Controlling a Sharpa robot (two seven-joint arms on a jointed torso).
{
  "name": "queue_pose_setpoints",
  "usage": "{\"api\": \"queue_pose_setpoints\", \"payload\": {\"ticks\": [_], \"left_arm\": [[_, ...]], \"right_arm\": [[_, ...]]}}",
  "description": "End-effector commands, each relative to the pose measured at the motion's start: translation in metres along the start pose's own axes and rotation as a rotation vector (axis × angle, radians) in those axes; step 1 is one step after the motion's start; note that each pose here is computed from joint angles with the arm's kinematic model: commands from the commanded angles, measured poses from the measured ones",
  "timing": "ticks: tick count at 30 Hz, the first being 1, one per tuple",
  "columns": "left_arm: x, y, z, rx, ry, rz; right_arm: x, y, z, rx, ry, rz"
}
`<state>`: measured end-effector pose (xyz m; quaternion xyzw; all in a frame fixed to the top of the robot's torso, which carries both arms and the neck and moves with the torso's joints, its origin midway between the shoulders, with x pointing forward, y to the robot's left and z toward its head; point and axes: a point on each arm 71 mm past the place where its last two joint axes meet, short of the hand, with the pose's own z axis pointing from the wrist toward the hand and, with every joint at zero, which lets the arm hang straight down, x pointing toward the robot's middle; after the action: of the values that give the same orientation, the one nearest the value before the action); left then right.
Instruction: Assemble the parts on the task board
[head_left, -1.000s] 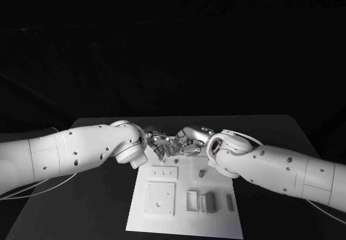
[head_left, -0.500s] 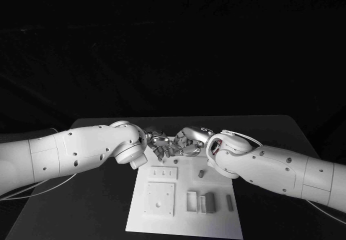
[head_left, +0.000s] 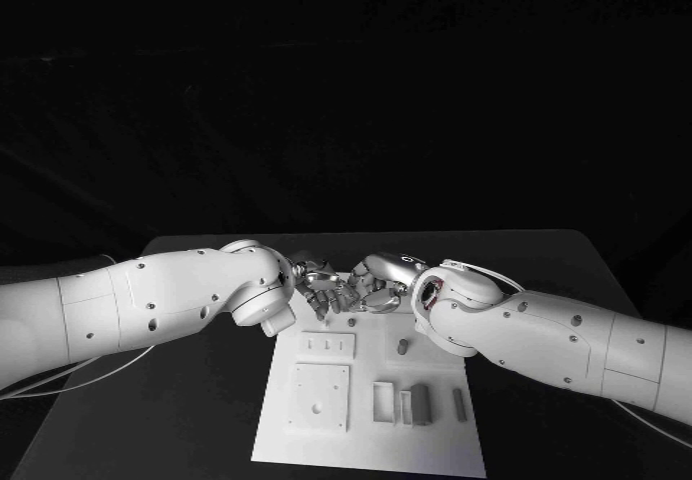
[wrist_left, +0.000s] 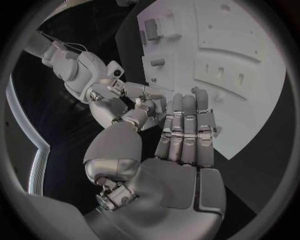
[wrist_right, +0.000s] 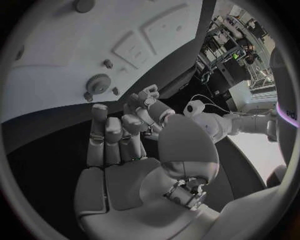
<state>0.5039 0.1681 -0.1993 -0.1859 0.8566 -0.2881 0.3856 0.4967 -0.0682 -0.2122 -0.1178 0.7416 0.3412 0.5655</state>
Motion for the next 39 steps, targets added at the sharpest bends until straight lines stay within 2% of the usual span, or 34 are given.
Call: {"api": "queue_pose_setpoints", "payload": {"ticks": [1,24,33,39], "left_arm": [[0.0006,-0.0003,0.0001,0.002,-0.006,-0.018],[0.0011,-0.0011,0.0003,0.01,0.0,-0.063],[-0.0013,0.0009,0.0,0.008,-0.011,-0.085],[-0.0041,0.0046,-0.0003,-0.009,-0.017,-0.077]], "right_arm": [[0.0,0.001,0.001,-0.007,0.01,-0.013],[0.001,0.001,0.003,-0.005,0.017,-0.016],[-0.001,-0.006,0.002,0.013,0.015,-0.02],[-0.004,-0.018,-0.004,0.036,0.006,-0.022]]}}
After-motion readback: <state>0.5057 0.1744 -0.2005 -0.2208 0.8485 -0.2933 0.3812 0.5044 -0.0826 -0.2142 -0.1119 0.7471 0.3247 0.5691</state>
